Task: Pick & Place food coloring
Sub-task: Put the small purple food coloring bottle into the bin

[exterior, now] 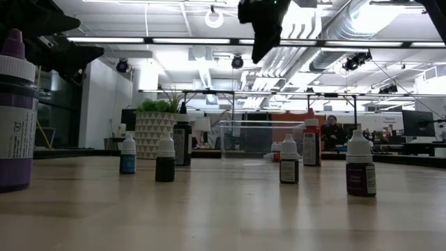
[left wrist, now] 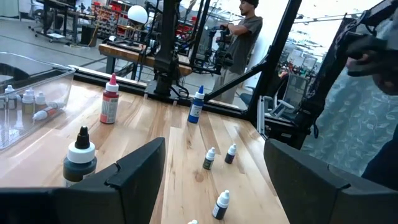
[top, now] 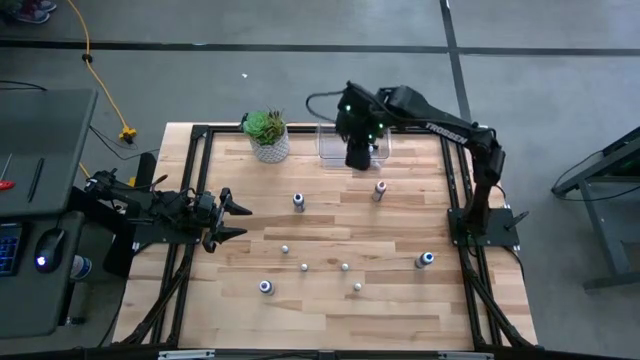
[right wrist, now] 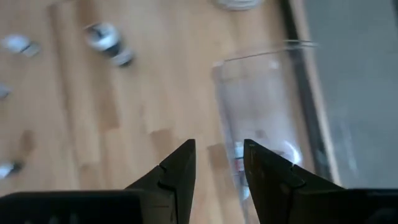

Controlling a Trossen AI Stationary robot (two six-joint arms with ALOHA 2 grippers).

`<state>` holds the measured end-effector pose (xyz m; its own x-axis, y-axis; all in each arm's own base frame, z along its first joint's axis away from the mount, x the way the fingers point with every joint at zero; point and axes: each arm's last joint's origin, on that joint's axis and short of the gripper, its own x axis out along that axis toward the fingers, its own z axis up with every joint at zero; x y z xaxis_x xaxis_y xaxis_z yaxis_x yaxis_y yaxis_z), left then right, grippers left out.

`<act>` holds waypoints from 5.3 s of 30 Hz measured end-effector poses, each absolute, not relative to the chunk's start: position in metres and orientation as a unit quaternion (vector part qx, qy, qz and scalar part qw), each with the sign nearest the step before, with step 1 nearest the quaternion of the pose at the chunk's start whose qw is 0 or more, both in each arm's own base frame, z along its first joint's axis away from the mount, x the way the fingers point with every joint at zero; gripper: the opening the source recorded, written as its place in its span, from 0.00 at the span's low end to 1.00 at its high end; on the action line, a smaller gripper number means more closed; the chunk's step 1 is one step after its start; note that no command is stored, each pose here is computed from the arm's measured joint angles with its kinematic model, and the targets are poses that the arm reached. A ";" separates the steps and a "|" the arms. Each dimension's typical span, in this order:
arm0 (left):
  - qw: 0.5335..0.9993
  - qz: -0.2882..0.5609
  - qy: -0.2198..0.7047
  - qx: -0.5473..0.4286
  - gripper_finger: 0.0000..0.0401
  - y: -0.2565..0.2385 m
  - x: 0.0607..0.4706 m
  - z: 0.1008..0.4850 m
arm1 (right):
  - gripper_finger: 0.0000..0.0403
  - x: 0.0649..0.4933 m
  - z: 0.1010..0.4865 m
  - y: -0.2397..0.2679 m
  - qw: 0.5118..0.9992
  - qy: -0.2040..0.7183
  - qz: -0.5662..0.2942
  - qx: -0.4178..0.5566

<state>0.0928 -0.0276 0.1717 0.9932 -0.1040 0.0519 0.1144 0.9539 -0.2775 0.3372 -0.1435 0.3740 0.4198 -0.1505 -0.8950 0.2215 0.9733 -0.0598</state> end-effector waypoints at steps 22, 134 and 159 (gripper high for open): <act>0.988 -0.055 -0.018 -0.141 0.68 -0.028 0.093 0.172 | 0.31 0.315 0.339 -0.021 0.763 0.644 0.021 0.036; 0.988 -0.055 -0.018 -0.141 0.68 -0.028 0.093 0.172 | 0.49 0.363 0.173 0.168 0.668 0.660 -0.182 0.292; 0.988 -0.055 -0.018 -0.141 0.68 -0.028 0.093 0.172 | 0.16 0.361 0.174 0.171 0.673 0.666 -0.162 0.277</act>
